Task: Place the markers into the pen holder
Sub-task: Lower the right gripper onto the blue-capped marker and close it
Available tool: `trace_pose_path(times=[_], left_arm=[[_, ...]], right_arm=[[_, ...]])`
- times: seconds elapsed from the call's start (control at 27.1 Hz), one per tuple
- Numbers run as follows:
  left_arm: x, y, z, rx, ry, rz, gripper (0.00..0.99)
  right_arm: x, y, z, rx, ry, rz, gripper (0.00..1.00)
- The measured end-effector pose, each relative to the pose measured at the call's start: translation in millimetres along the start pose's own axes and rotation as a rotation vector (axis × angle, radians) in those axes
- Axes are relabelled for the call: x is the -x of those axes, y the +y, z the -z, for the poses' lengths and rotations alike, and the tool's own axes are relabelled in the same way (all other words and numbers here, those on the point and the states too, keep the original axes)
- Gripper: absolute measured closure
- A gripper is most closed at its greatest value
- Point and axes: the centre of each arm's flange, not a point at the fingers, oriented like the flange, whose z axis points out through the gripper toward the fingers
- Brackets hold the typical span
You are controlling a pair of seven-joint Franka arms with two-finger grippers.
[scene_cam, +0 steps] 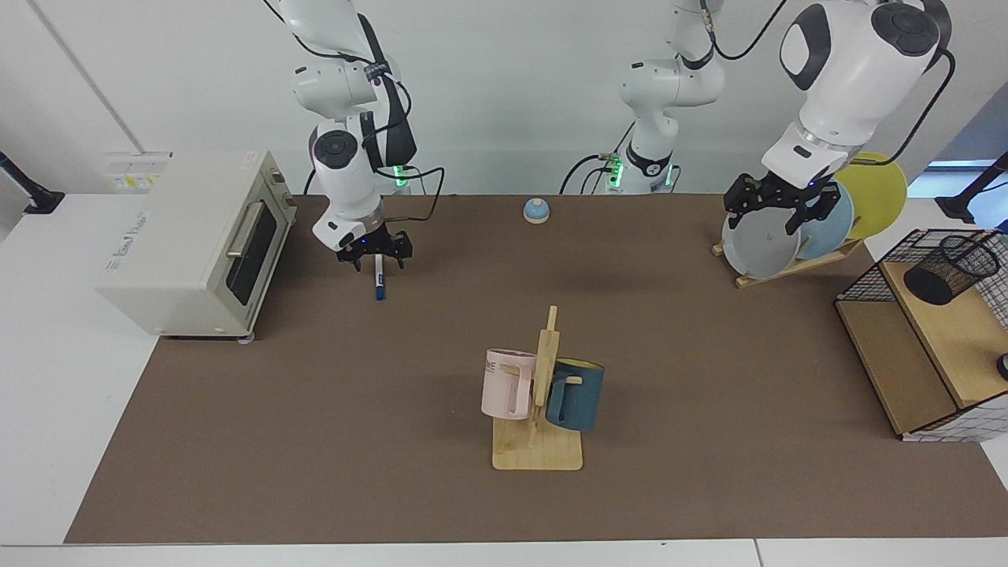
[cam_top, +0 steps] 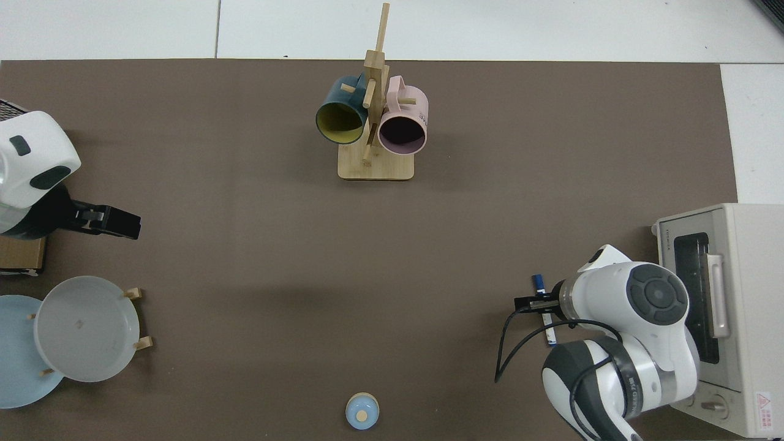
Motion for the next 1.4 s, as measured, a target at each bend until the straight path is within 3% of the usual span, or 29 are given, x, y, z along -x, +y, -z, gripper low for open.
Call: trace_pose_path(times=[0.81,0.92,1.03,1.18,1.22,1.29,1.4], left_arm=[[0.5,0.7,-0.5,0.0,-0.001,-0.001,0.0],[0.7,0.8,-0.8,0.0,-0.002,-0.001,0.0],[0.8,0.8,-1.3,0.0,-0.003,-0.001,0.0],[1.0,0.9,-1.9,0.0,-0.004,-0.002,0.0],[1.1,0.9,-2.0,0.0,-0.005,-0.002,0.0],[1.2,0.9,-2.1,0.001,-0.005,-0.002,0.0],[1.4,0.9,-2.6,0.001,-0.006,-0.002,0.0]], right_arm=[[8.9,12.0,-41.7,0.005,-0.002,-0.044,0.0],[9.0,11.8,-43.1,0.005,-0.005,-0.048,0.1],[9.1,11.8,-43.1,0.006,-0.005,-0.048,0.12],[8.3,11.6,-41.2,0.005,0.0,-0.048,0.33],[8.0,11.5,-40.1,0.004,0.002,-0.048,0.43],[7.7,11.4,-38.2,0.003,0.007,-0.048,0.5],[7.4,13.1,-36.7,0.002,0.01,-0.052,0.73]])
